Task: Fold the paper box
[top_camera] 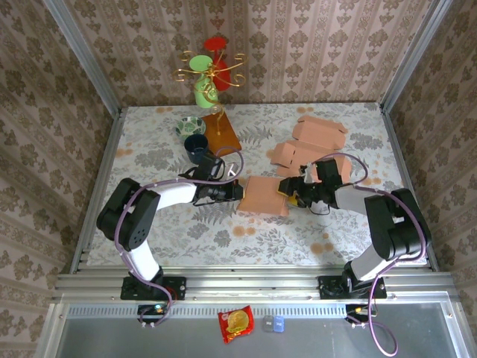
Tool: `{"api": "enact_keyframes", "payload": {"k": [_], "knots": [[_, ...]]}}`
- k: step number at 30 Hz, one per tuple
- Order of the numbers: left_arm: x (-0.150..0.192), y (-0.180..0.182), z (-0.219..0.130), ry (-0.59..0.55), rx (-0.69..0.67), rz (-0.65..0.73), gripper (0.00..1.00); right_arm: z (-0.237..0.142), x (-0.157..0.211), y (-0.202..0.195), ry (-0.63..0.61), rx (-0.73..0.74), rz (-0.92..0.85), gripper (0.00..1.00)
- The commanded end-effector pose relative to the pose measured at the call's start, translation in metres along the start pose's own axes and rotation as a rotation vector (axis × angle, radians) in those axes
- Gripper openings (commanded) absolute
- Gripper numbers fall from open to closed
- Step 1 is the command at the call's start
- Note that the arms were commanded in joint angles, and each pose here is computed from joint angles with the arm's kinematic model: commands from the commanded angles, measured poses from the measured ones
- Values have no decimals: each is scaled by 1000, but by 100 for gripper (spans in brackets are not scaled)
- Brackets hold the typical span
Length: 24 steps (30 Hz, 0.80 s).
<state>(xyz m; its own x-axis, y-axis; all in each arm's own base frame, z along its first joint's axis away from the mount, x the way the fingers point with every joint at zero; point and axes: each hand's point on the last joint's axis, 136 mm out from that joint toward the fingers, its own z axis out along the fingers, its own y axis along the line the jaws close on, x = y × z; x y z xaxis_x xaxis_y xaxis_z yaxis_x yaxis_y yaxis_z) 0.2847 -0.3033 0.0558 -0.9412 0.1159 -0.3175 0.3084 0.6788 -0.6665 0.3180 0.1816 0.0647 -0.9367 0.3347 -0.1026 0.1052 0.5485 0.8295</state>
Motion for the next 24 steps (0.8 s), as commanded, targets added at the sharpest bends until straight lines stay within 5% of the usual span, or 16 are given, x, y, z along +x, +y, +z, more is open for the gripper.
{"api": "enact_keyframes", "payload": {"k": [1, 10, 15, 24], "knots": [[19, 21, 5, 55, -58, -58, 5, 5, -4, 14, 3, -51, 15, 58], [14, 17, 3, 39, -50, -51, 7, 14, -8, 24, -4, -72, 37, 48], [-6, 3, -21, -66, -73, 31, 32, 11, -13, 29, -16, -70, 77, 44], [-23, -66, -86, -321, 22, 627, 59, -2, -18, 49, 23, -110, 285, 39]]}}
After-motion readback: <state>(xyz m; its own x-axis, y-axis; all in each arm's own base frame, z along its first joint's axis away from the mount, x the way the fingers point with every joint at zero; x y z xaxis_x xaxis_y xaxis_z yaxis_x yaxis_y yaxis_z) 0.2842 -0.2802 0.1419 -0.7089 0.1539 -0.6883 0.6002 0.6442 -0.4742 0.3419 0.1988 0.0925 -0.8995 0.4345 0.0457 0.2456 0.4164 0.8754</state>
